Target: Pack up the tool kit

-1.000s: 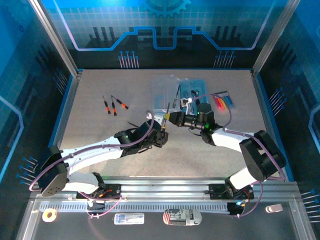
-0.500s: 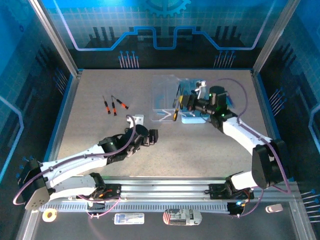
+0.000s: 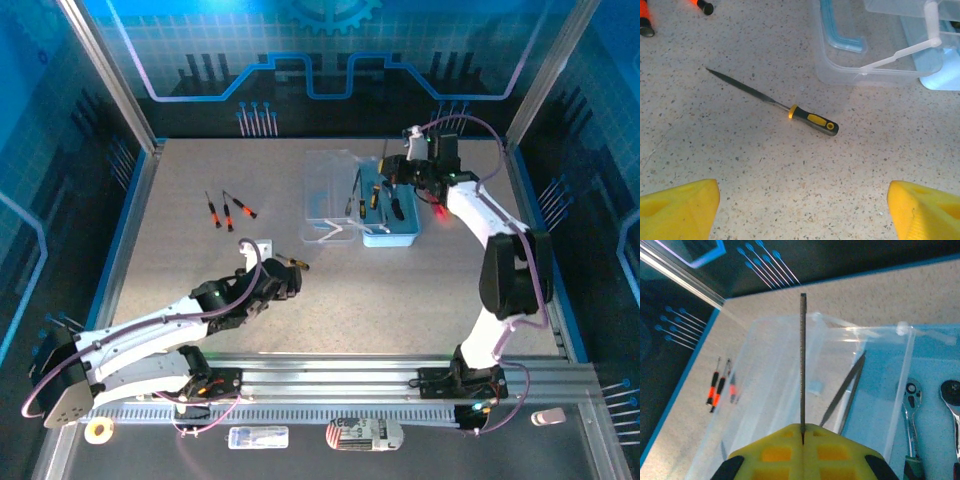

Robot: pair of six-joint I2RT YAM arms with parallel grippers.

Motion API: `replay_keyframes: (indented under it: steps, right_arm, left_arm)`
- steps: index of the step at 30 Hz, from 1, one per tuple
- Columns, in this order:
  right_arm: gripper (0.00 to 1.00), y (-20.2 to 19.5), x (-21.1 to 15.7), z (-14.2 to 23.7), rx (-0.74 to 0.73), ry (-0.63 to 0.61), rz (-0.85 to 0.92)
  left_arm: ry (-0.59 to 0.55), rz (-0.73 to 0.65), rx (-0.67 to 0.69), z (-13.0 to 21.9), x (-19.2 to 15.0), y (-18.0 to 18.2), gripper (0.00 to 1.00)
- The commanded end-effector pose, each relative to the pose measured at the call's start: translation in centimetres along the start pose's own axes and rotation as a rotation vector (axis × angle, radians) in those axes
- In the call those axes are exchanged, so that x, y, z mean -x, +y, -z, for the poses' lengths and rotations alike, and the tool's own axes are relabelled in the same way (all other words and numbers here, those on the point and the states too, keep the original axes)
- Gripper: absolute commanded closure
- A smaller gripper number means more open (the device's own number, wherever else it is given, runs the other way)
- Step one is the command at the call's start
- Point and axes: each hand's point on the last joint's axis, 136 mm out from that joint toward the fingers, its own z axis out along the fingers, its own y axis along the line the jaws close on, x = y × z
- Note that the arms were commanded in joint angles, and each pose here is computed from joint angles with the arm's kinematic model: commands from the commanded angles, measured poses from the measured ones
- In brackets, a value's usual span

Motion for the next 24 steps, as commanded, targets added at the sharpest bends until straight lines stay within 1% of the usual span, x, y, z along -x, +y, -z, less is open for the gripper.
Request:
replay_keyframes:
  steps: [1,3,7,14,24]
  right_arm:
    - [0.98,-0.5,-1.8,-1.5,-0.030,0.112,0.023]
    - [0.98,-1.0,-2.3,-2.5,-0.047,0.145,0.037]
    - [0.98,-1.3,-2.8,-3.7,-0.011,0.178,-0.010]
    - [0.98,-1.2,-3.2,-5.6,0.053,0.219,-0.090]
    - [0.98,-1.1,-2.8,-7.4,0.110,0.234,-0.179]
  left_arm:
    - [-0.009,0.021,0.037,-0.4,-0.1,1.1,0.12]
    - [-0.009,0.017,0.038,-0.6,0.0,1.1,0.11]
    - [-0.009,0.004,0.043,-0.8,0.3,1.1,0.12]
    - [0.006,0.020,0.042,-1.6,-0.3,1.4,0.11]
    - [0.015,0.030,0.035,-2.2,-0.2,1.4,0.11]
